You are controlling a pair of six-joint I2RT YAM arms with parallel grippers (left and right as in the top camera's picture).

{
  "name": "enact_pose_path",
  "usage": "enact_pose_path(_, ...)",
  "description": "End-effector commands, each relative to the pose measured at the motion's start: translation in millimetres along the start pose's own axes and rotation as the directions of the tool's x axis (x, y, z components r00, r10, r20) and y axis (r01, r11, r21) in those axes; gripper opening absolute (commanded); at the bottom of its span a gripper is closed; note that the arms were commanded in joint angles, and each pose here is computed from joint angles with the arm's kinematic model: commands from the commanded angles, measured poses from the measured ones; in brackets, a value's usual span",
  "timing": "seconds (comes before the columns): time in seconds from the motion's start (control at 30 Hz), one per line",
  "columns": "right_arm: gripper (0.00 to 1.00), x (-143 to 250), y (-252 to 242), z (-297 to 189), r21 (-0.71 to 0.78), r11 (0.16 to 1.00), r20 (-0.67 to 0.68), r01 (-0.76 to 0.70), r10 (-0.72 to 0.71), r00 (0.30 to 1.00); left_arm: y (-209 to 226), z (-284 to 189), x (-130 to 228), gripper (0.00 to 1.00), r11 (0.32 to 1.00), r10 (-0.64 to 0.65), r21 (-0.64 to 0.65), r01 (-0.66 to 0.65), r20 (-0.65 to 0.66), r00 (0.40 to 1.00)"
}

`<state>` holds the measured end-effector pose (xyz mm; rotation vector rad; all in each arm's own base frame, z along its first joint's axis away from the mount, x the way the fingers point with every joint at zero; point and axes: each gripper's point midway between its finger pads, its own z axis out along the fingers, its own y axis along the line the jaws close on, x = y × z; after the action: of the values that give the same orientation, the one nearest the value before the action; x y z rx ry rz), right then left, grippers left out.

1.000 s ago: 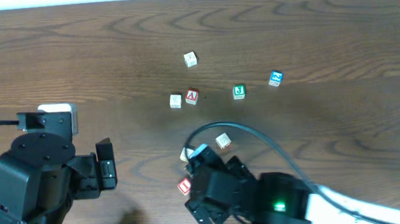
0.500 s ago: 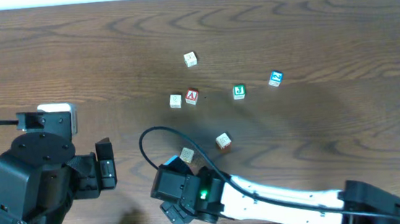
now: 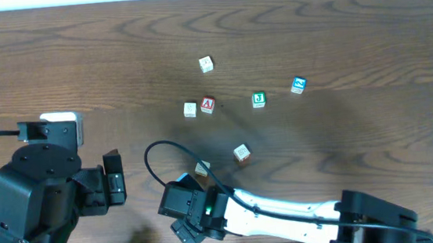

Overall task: Spell out Ai2
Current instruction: 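Swing the right gripper to the red I block near the front and grasp it, then carry the red I block with the right gripper toward the A block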

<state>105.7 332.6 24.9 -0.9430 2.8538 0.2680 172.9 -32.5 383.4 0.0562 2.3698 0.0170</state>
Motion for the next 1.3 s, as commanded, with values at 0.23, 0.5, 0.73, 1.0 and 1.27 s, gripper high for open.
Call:
enact_pose_path(0.23,0.98,-18,-20,7,0.118,0.992,0.081,0.042,-0.052,0.995,4,-2,1,0.95,1.0,-0.001,-0.018,0.001,0.001,1.0)
enact_pose_path(0.5,0.82,-30,-38,11,0.146,0.989,0.099,0.015,-0.03,0.995,5,-2,2,0.95,1.0,0.001,-0.02,-0.001,-0.002,1.0)
enact_pose_path(0.73,0.82,-25,-42,23,0.141,0.99,0.07,0.011,-0.021,0.997,4,-1,2,0.95,1.0,0.001,-0.02,-0.001,-0.003,1.0)
enact_pose_path(1.0,0.61,-27,-41,24,0.134,0.991,0.073,0.008,-0.018,0.997,4,-1,2,0.95,1.0,0.001,-0.02,-0.001,-0.003,1.0)
enact_pose_path(1.27,0.37,-27,-41,24,0.133,0.991,0.074,0.008,-0.018,0.997,4,-1,2,0.95,1.0,0.0,-0.02,0.0,-0.003,1.0)
